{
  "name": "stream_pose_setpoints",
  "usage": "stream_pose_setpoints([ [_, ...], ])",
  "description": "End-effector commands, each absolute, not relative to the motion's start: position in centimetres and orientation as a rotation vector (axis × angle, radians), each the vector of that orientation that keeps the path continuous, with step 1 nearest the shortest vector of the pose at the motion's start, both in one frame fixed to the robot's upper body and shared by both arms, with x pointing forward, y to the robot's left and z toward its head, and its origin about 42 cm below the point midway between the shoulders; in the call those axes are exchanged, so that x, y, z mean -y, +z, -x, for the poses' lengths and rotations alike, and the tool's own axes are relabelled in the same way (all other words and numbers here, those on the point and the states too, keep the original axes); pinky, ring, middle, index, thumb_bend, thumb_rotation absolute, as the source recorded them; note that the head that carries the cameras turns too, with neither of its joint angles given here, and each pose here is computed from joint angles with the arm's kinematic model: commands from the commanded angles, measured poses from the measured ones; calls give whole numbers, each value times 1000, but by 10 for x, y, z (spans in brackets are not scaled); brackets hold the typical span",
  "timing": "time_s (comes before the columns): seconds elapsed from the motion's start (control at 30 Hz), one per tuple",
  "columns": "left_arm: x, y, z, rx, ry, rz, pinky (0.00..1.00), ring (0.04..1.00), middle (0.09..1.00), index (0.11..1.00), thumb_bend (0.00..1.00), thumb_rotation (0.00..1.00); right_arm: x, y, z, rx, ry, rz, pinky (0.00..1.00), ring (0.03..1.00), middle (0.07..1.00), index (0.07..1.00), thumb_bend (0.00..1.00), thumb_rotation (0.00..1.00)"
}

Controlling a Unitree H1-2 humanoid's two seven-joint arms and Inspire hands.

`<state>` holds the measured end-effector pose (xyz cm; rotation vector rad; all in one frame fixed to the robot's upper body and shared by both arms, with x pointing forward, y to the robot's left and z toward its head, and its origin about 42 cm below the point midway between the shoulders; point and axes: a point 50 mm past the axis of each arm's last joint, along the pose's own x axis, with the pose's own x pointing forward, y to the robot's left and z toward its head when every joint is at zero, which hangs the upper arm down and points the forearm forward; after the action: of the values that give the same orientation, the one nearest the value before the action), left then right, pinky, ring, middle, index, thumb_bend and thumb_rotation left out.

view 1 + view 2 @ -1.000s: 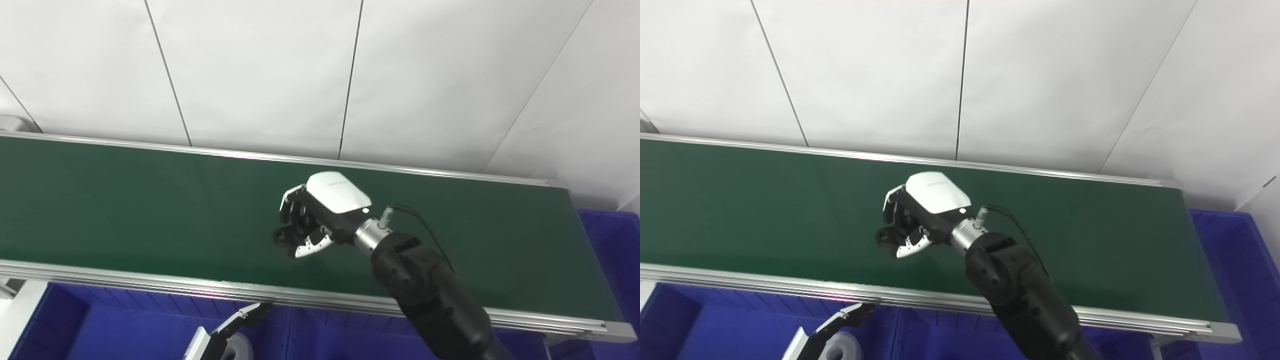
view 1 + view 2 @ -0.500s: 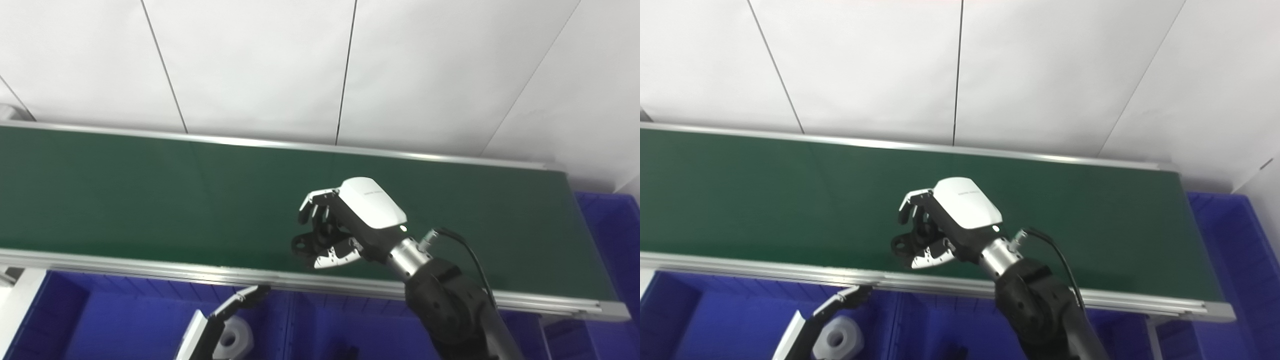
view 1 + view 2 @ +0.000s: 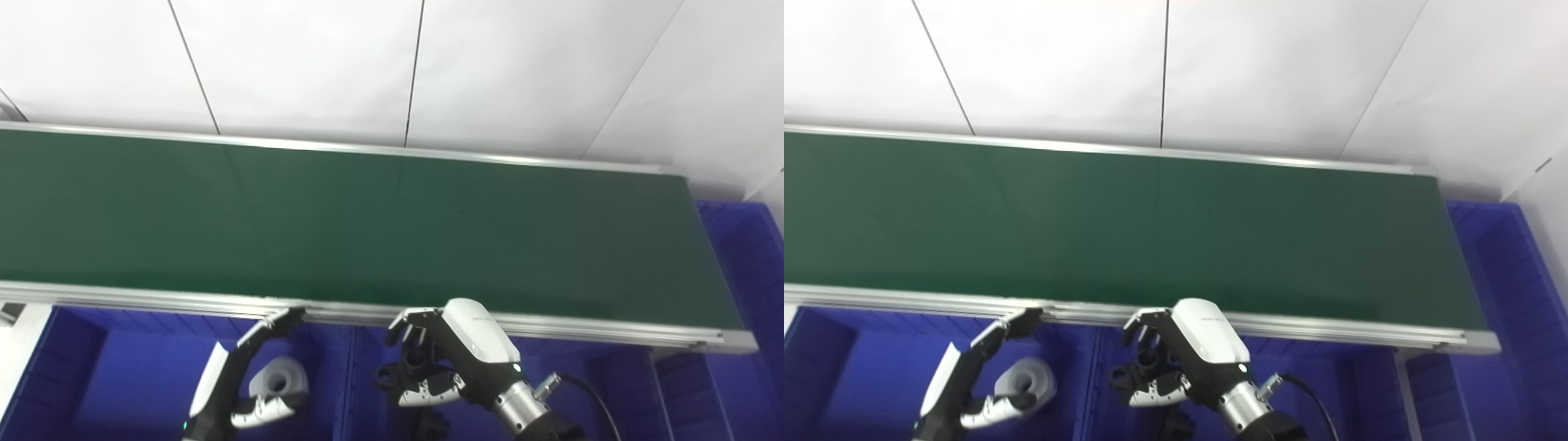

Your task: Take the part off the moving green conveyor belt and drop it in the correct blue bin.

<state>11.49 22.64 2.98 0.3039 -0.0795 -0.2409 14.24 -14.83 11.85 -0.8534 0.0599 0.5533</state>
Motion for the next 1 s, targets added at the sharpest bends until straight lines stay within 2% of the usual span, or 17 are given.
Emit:
stream_pose_setpoints([
  [0.0,-225,37,-118,111,-247,-269,754,782,802,799,736,749,148,121,-138,6,532,844,343,378,497,551,508,0],
  [0.23,-229,42,-123,101,-256,-249,737,776,801,801,738,744,151,81,-132,-111,524,863,325,367,472,553,508,0],
  [0.27,-229,42,-125,101,-259,-249,743,777,800,800,741,747,151,75,-132,-137,531,874,371,391,499,539,510,0],
  [0.3,-230,43,-126,99,-260,-241,747,777,798,795,746,742,151,71,-133,-169,541,887,431,477,504,512,516,0],
  [0.33,-230,44,-126,99,-261,-239,747,777,798,795,747,741,150,68,-134,-197,551,897,440,494,503,507,517,0],
  [0.4,-230,45,-126,95,-259,-225,730,777,797,793,752,742,148,70,-135,-246,573,900,508,585,633,499,505,113],
  [0.43,-230,45,-126,94,-258,-220,713,775,796,792,753,736,148,71,-136,-280,591,906,552,636,685,633,519,296],
  [0.5,-229,46,-127,95,-260,-216,702,767,793,791,748,731,147,74,-136,-334,627,941,660,744,773,753,545,589],
  [0.53,-229,47,-127,98,-265,-219,707,766,793,794,739,729,147,75,-136,-356,642,964,718,794,814,806,587,788],
  [0.6,-230,48,-127,104,-270,-231,733,771,794,796,744,746,146,80,-136,-380,667,1006,810,860,869,864,644,960],
  [0.67,-231,49,-127,108,-274,-239,738,772,793,796,746,750,145,84,-135,-383,684,1036,828,874,881,875,654,984],
  [0.7,-231,49,-126,109,-276,-241,737,773,794,797,739,757,145,86,-134,-380,690,1049,884,936,952,912,663,994],
  [0.73,-231,49,-126,112,-281,-253,736,773,794,797,736,760,145,88,-132,-372,693,1059,903,957,976,925,666,997],
  [0.83,-233,50,-126,115,-289,-266,738,774,797,801,725,764,145,94,-126,-347,664,1043,990,996,998,989,693,1000],
  [0.9,-233,51,-126,120,-287,-266,732,770,794,799,713,755,145,99,-122,-324,633,1000,998,999,1000,998,690,994],
  [0.97,-233,53,-126,123,-286,-262,722,764,788,792,699,747,144,104,-117,-296,598,941,983,1000,1000,1000,700,946],
])
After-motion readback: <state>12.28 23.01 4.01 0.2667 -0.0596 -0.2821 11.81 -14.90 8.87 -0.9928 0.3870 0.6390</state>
